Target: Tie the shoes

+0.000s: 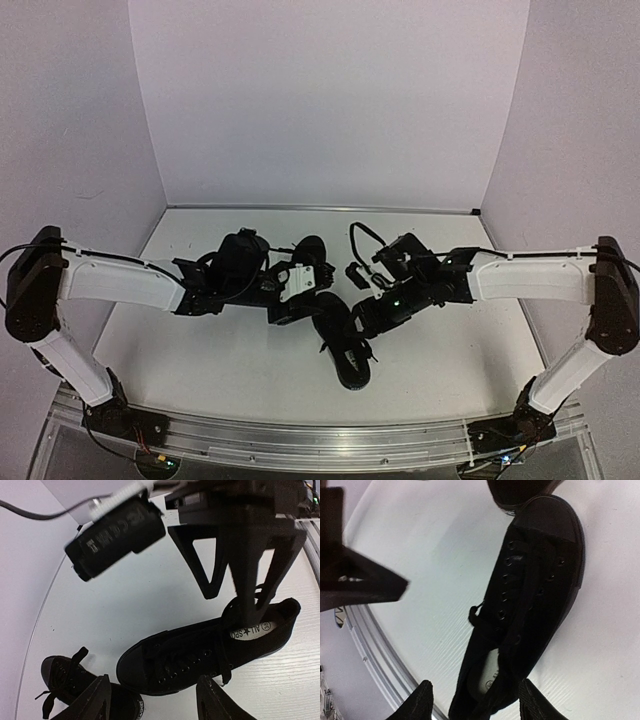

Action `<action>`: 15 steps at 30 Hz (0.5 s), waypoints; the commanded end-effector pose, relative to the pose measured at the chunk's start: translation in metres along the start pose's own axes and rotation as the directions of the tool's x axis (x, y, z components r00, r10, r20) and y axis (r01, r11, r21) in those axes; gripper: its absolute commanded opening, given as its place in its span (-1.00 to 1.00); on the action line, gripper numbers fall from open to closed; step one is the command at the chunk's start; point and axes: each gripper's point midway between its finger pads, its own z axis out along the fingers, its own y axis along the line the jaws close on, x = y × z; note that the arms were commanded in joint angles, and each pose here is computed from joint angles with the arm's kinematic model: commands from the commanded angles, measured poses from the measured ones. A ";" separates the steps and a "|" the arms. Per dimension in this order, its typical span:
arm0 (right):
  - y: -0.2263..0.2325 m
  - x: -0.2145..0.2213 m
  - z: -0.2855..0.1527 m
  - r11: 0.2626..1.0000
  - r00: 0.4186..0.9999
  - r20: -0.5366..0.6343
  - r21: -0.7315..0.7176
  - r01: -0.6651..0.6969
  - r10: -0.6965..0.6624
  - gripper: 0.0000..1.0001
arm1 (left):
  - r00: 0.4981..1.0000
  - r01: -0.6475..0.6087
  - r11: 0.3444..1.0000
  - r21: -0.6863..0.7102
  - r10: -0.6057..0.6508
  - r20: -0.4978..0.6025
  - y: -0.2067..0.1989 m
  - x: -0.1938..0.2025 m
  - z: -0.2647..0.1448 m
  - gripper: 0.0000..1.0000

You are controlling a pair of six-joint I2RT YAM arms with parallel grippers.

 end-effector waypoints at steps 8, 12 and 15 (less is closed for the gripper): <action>-0.025 -0.002 0.039 0.994 0.990 -0.122 0.084 0.073 -0.063 0.15 | 0.985 0.167 0.978 -0.125 -0.159 0.068 0.019 -0.001 -0.039 0.26; -0.022 0.006 0.047 0.996 0.985 -0.162 0.044 0.076 -0.068 0.02 | 0.984 0.169 0.975 -0.146 -0.159 0.076 0.023 -0.001 -0.042 0.26; -0.020 0.011 0.050 0.997 0.982 -0.180 0.029 0.067 -0.061 -0.32 | 0.985 0.162 0.971 -0.174 -0.149 0.082 0.028 0.000 -0.044 0.26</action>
